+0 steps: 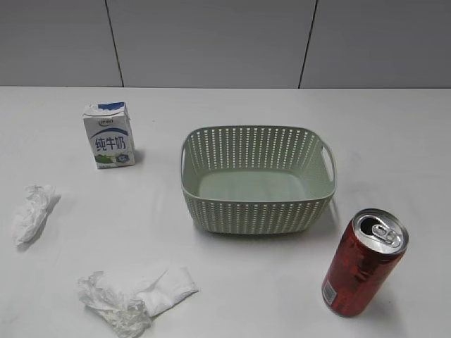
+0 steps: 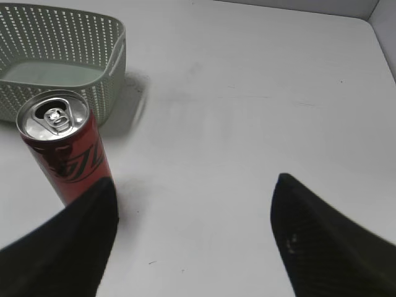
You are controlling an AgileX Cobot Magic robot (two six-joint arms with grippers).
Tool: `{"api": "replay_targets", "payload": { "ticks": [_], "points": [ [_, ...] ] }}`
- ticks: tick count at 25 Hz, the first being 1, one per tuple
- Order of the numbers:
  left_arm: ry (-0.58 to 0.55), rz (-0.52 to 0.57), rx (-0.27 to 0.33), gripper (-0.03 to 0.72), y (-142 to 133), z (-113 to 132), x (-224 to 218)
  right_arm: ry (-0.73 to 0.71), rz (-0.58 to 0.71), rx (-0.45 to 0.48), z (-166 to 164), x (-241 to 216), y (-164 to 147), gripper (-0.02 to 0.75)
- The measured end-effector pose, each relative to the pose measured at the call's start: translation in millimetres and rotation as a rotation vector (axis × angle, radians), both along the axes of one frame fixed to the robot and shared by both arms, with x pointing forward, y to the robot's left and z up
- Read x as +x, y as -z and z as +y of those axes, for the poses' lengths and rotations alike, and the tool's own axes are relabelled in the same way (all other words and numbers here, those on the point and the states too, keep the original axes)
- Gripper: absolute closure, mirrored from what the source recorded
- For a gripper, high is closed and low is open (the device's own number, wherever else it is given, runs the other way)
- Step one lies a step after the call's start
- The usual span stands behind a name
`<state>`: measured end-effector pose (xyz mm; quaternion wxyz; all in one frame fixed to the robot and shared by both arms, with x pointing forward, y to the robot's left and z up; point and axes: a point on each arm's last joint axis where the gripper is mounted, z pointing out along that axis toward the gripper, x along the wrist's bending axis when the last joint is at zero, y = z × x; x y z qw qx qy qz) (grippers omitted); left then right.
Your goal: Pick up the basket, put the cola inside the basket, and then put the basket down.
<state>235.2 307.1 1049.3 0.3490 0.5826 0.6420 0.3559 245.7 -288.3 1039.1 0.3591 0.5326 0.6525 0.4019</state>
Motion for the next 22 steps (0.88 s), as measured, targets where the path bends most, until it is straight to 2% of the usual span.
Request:
{"api": "replay_targets", "payload": {
  "ticks": [8, 10, 13, 15, 22],
  "points": [
    [-0.005, 0.0, 0.008, 0.257, 0, 1, 0, 0.0, 0.0, 0.0, 0, 0, 0, 0.153],
    [-0.01, -0.001, 0.016, 0.222, 0, 2, 0, 0.0, 0.0, 0.0, 0, 0, 0, 0.153],
    [-0.022, -0.005, 0.037, 0.096, -1, 3, 0, 0.0, 0.0, 0.0, 0, 0, 0, 0.153],
    [-0.029, -0.006, 0.048, 0.05, -1, 4, 0, 0.0, 0.0, 0.0, 0, 0, 0, 0.153],
    [-0.019, 0.068, 0.055, 0.034, -9, 4, 23, 0.0, 0.0, 0.0, 0, 0, 0, 0.153]
  ]
}}
